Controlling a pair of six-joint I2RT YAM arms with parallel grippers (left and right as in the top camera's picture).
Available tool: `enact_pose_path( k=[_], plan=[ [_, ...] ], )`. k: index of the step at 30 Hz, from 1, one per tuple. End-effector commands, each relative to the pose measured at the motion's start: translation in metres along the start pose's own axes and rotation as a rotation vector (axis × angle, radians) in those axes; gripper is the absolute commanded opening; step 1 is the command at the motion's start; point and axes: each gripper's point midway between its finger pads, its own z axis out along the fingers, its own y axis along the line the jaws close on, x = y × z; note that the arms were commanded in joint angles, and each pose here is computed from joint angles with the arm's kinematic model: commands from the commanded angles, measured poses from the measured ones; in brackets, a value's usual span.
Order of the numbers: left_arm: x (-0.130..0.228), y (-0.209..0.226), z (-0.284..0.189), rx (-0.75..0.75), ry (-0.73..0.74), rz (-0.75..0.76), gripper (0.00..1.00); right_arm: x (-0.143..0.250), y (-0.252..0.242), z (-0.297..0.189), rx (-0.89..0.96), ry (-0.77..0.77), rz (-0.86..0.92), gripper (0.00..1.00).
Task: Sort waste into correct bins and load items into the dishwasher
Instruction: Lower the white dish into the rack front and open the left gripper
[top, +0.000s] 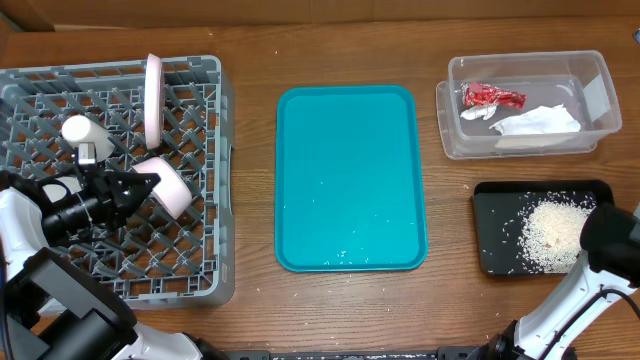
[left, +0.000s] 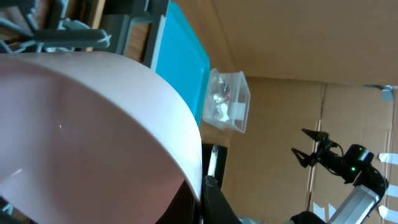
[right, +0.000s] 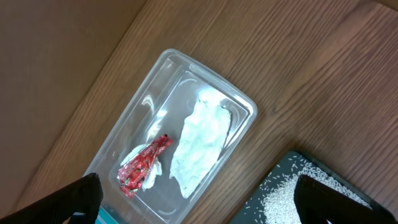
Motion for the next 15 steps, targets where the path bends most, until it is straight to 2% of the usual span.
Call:
enact_pose_path(
  k=[1,8,13,15],
  plan=[
    [0.000,0.007,-0.005,-0.077,0.009,-0.001,0.04,-0.005,0.001,-0.014,-0.018,-0.039,-0.002,1.00],
    [-0.002,0.026,-0.008,-0.183,0.013,-0.052,0.04,-0.005,0.001,-0.014,-0.018,-0.039,-0.002,1.00],
    [-0.005,0.069,-0.021,-0.435,-0.022,-0.254,0.04,-0.005,0.001,-0.014,-0.018,-0.039,-0.002,1.00],
    [-0.009,0.077,-0.026,-0.488,-0.044,-0.286,0.05,-0.005,0.001,-0.014,-0.018,-0.039,-0.002,1.00]
  ],
)
